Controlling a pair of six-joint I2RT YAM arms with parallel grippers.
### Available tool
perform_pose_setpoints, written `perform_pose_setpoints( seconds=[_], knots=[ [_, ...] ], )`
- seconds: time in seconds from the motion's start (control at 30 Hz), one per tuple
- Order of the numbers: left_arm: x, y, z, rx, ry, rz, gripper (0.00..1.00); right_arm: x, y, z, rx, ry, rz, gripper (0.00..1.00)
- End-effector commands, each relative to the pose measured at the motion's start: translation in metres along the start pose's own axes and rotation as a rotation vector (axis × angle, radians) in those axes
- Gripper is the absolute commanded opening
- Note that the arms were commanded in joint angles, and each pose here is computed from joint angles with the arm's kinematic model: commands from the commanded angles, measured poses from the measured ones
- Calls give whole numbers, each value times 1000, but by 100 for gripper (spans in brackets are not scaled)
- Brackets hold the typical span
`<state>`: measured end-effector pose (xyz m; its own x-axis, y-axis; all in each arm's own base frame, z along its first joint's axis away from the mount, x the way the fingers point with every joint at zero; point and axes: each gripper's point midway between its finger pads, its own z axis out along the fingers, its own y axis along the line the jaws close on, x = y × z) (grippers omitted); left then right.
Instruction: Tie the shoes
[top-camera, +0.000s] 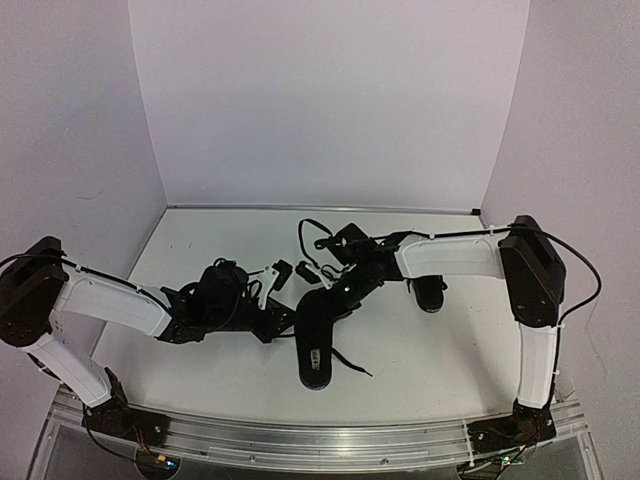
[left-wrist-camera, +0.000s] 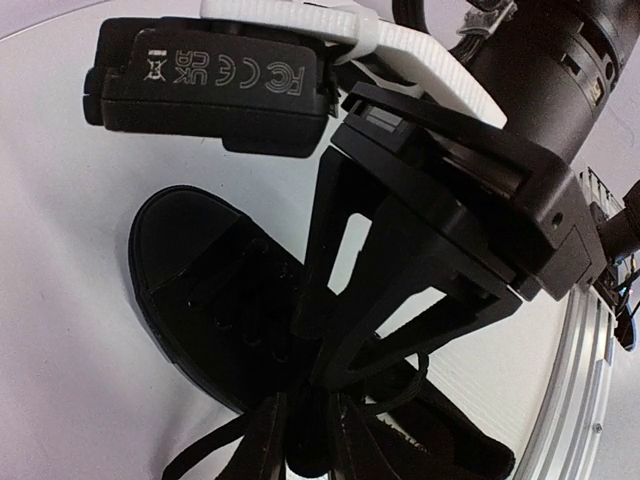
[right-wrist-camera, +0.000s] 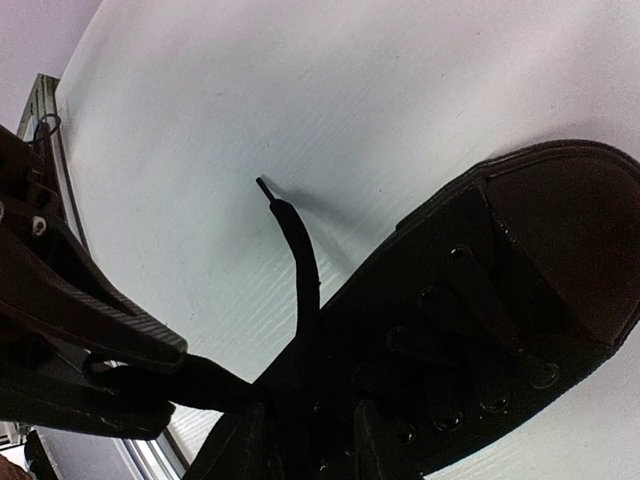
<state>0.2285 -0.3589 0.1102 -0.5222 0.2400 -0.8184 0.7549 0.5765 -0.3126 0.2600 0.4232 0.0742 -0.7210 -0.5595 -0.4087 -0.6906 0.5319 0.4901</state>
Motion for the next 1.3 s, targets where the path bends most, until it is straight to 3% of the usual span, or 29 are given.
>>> perform_pose_setpoints(
  seconds=[0.0,0.1,0.33,0.73,0.97,1.03,1.13,1.27],
  knots=[
    [-14,-2,0,19,-46,-9,14,-8,5,-2,0,-8,-28,19],
    [-13,0,-1,15,-43,-10,11,-9,5,-4,10,-14,-25,10],
    [-9,7,-1,-9,-31,-17,0,-14,11,-21,25,-51,-22,0],
    [0,25,-2,-88,0,-36,0,-7,9,-38,39,-98,26,0],
    [1,20,3,-55,14,-19,0,1,13,-27,-30,-101,60,0],
    [-5,16,0,-44,7,7,7,-1,14,-27,-43,-111,66,0],
    [-23,9,-17,-35,-34,96,30,-3,17,-28,-54,-124,68,0],
    [-49,-1,-48,-49,-94,249,39,-3,18,-28,-62,-126,66,0]
  ],
)
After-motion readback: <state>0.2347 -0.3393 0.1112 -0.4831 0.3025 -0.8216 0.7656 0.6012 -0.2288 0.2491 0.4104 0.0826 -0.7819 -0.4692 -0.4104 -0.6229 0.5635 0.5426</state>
